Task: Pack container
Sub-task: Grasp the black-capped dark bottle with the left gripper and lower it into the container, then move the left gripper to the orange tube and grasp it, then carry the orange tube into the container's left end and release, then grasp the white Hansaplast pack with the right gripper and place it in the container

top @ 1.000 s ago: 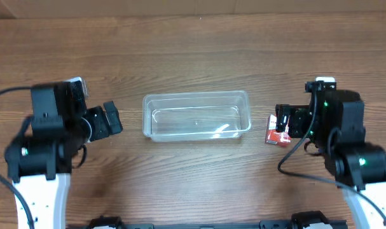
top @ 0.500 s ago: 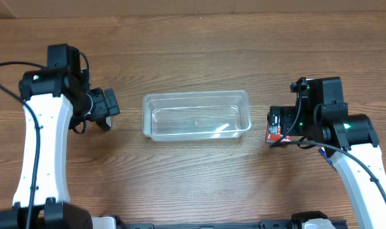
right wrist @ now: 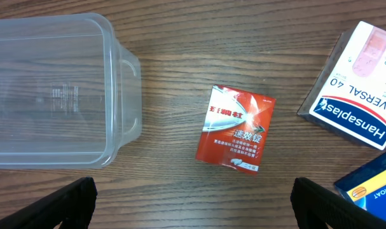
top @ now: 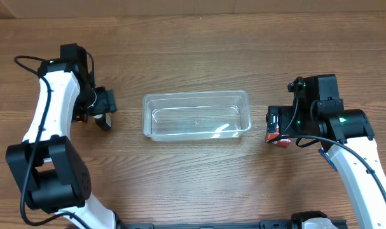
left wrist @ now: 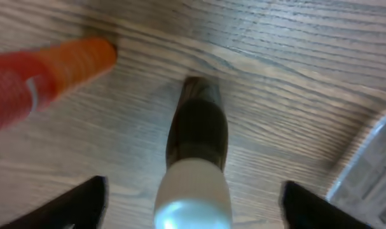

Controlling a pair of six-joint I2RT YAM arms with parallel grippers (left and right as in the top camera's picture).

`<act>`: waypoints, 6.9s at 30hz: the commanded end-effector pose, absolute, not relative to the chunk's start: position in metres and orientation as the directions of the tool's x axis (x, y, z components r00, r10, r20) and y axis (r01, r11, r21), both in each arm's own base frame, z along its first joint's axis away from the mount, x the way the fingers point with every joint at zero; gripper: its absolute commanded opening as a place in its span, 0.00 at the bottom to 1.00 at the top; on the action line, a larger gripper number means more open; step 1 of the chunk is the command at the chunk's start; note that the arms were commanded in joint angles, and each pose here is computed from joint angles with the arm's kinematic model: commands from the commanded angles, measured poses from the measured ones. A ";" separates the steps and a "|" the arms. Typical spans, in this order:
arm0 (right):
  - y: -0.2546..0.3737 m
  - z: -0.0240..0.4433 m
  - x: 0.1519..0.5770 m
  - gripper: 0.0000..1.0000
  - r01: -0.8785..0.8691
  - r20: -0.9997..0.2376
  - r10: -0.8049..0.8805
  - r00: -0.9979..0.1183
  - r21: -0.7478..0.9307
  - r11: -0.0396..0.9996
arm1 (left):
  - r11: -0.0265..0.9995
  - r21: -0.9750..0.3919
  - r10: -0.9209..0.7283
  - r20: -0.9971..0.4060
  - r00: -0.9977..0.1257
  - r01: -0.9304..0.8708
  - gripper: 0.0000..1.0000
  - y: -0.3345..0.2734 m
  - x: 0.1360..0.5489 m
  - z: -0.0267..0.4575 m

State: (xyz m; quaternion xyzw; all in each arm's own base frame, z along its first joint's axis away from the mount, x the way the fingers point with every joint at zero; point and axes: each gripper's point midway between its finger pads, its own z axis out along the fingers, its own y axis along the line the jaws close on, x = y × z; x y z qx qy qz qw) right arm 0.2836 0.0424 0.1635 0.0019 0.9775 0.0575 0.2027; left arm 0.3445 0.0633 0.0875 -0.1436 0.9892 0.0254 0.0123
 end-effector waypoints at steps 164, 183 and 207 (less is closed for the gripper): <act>-0.030 0.227 0.304 1.00 0.368 -0.552 0.334 -0.764 0.052 0.928 | 0.967 -0.079 -0.255 -0.350 -0.901 -0.243 1.00 -0.030 0.353 0.258; -0.109 0.023 0.351 1.00 0.544 -0.078 0.540 -0.838 -0.045 0.838 | 0.944 -0.153 -0.327 -0.327 -0.887 -0.292 1.00 0.006 0.348 0.262; -0.110 0.001 0.354 0.84 0.541 -0.058 0.538 -0.841 -0.054 0.839 | 0.947 -0.142 -0.320 -0.313 -0.894 -0.289 1.00 0.007 0.344 0.261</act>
